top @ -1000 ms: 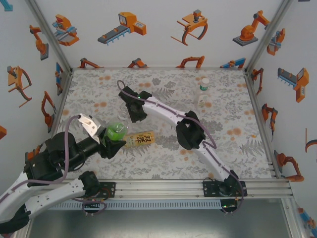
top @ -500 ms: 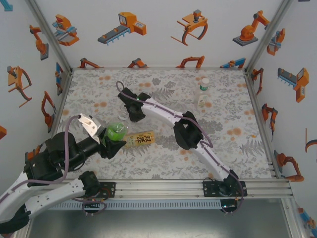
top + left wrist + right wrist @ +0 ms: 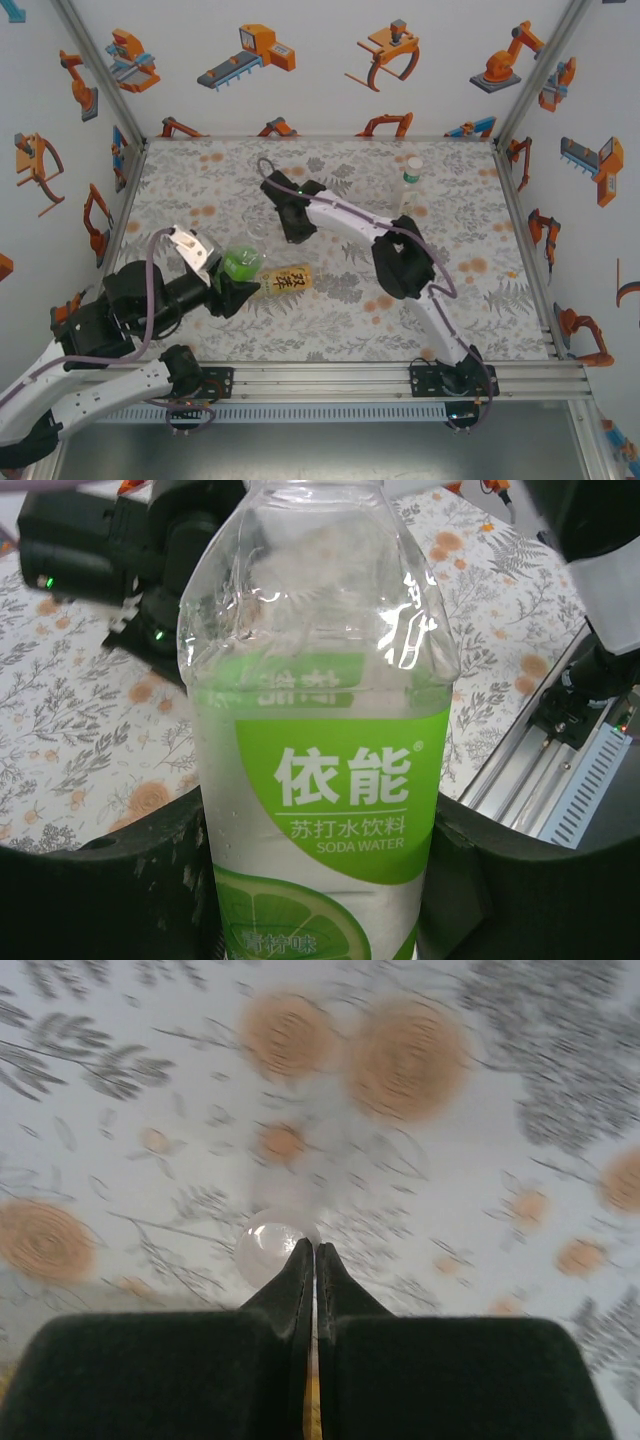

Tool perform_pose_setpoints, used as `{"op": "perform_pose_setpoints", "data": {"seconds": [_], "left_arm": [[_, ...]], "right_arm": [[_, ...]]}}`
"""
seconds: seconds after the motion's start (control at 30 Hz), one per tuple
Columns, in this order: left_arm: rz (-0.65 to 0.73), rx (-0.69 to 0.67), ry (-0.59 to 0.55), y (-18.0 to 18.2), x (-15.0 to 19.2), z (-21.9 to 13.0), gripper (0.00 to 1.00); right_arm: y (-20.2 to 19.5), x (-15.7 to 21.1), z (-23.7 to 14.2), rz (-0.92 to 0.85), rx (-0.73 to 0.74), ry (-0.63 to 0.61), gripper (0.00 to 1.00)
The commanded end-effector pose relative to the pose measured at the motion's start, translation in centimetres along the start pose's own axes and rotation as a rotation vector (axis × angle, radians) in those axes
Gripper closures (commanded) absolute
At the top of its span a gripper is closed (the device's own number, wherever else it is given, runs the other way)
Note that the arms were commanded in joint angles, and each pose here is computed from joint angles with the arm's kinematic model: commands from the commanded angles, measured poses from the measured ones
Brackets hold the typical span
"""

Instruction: Screw on the bottle caps

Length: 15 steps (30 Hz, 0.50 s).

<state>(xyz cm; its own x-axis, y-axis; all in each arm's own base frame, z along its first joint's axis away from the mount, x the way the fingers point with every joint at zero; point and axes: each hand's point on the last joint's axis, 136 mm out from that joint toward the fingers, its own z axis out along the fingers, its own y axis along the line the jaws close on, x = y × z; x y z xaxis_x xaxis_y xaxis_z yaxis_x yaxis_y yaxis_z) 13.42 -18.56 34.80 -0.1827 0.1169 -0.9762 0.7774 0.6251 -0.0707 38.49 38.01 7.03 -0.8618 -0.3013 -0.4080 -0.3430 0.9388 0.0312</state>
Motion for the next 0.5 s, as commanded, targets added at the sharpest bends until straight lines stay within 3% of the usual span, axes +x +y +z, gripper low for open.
{"op": "perform_pose_setpoints", "data": {"seconds": [0.0,0.23,0.47], "left_arm": [[-0.024,0.007,-0.027,-0.2,-0.5,0.8,0.89],[-0.037,0.017,-0.016,-0.5,-0.5,2.1,0.89],[-0.060,0.029,-0.015,-0.9,-0.8,3.0,0.89]], "right_arm": [[-3.6,-0.7,-3.7,0.062,0.020,-0.067,0.98],[-10.3,4.9,-6.0,0.139,0.073,-0.033,0.98],[-13.6,11.1,-7.0,0.165,0.096,0.001,0.98]]}}
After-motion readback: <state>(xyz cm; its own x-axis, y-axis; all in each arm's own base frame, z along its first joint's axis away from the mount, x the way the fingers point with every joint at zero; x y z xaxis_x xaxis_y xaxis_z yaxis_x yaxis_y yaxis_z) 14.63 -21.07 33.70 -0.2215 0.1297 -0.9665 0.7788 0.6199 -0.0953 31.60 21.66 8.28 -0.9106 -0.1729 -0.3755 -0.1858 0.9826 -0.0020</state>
